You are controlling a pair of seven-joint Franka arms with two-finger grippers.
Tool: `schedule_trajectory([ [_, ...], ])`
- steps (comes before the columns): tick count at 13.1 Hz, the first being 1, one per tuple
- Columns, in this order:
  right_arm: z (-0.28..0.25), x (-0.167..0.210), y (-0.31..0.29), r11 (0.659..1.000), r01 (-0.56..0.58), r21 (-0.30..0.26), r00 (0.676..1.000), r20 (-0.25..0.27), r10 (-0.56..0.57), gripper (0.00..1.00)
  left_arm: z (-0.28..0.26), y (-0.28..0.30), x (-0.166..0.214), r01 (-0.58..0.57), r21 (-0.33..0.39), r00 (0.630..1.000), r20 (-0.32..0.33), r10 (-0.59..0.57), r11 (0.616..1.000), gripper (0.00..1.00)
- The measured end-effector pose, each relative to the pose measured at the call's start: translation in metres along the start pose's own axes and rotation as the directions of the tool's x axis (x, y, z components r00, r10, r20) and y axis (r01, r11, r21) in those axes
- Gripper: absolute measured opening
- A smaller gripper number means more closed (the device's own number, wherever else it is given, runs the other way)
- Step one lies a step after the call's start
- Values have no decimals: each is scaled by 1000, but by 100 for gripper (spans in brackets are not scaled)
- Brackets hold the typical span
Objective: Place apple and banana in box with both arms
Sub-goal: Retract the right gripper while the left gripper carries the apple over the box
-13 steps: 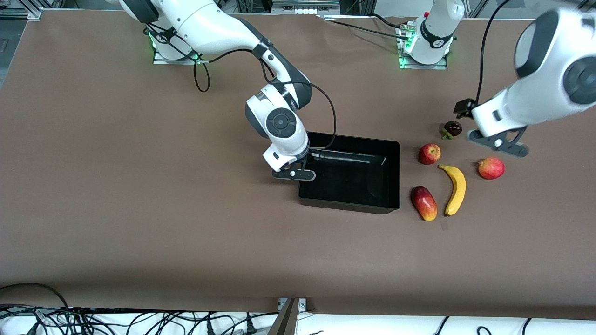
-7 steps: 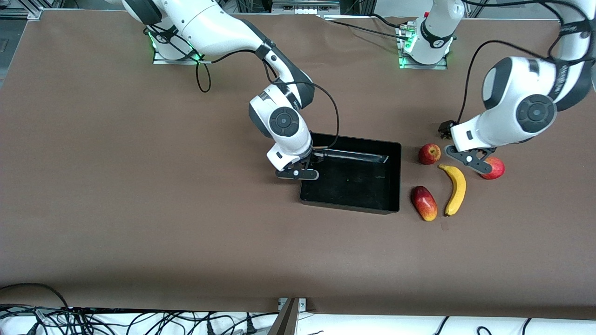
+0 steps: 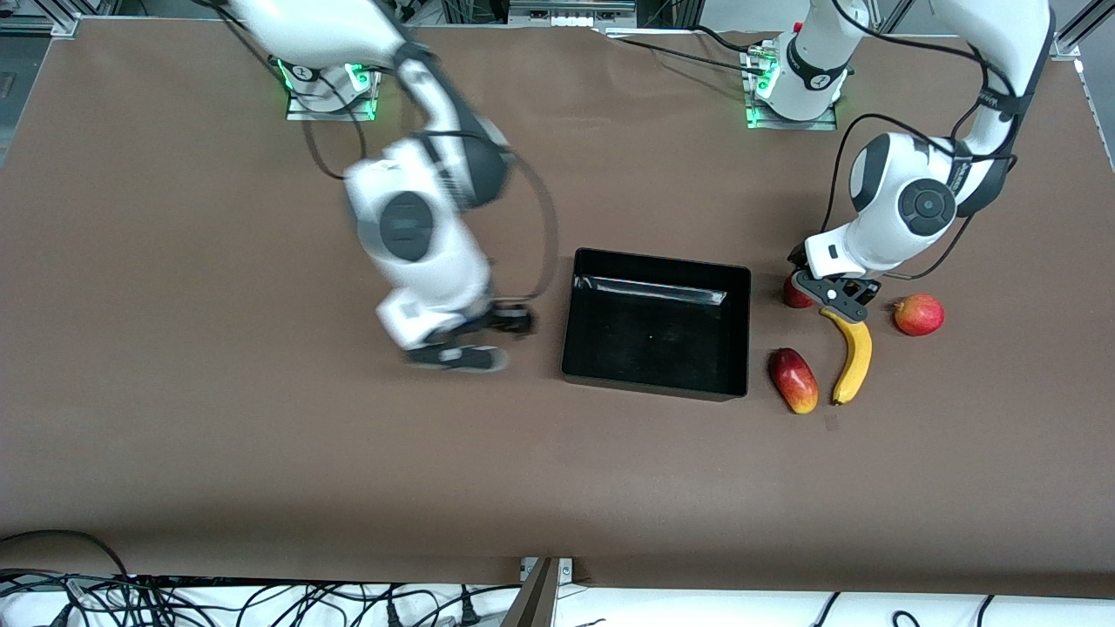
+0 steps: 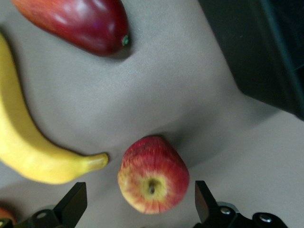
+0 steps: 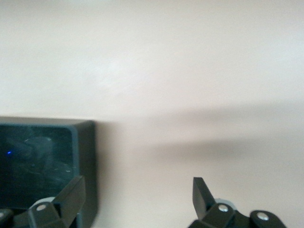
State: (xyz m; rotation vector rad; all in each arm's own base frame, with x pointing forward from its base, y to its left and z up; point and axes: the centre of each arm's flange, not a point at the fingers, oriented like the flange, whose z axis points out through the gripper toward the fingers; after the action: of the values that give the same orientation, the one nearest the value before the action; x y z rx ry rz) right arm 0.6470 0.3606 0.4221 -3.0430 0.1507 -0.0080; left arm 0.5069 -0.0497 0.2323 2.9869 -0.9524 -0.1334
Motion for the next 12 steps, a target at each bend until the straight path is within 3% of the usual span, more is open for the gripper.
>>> schedule_trajectory([
  [3, -72, 16, 85, 1000, 30, -6, 999, 27, -29, 100, 23, 2, -2, -11, -4, 1000, -6, 11, 1000, 100],
  [6, -128, -6, 148, 998, 69, -10, 997, 38, -69, 100, 29, 5, -4, -27, -8, 1000, -4, 27, 1000, 74],
  [9, -167, -40, 209, 997, 74, 5, 996, 53, -74, 100, 26, 4, -3, -27, -12, 1000, 7, 27, 1000, 73],
  [12, -179, -56, 243, 997, 70, -29, 997, 45, -68, 100, -31, -7, 17, -28, -24, 998, 54, 29, 999, 73],
])
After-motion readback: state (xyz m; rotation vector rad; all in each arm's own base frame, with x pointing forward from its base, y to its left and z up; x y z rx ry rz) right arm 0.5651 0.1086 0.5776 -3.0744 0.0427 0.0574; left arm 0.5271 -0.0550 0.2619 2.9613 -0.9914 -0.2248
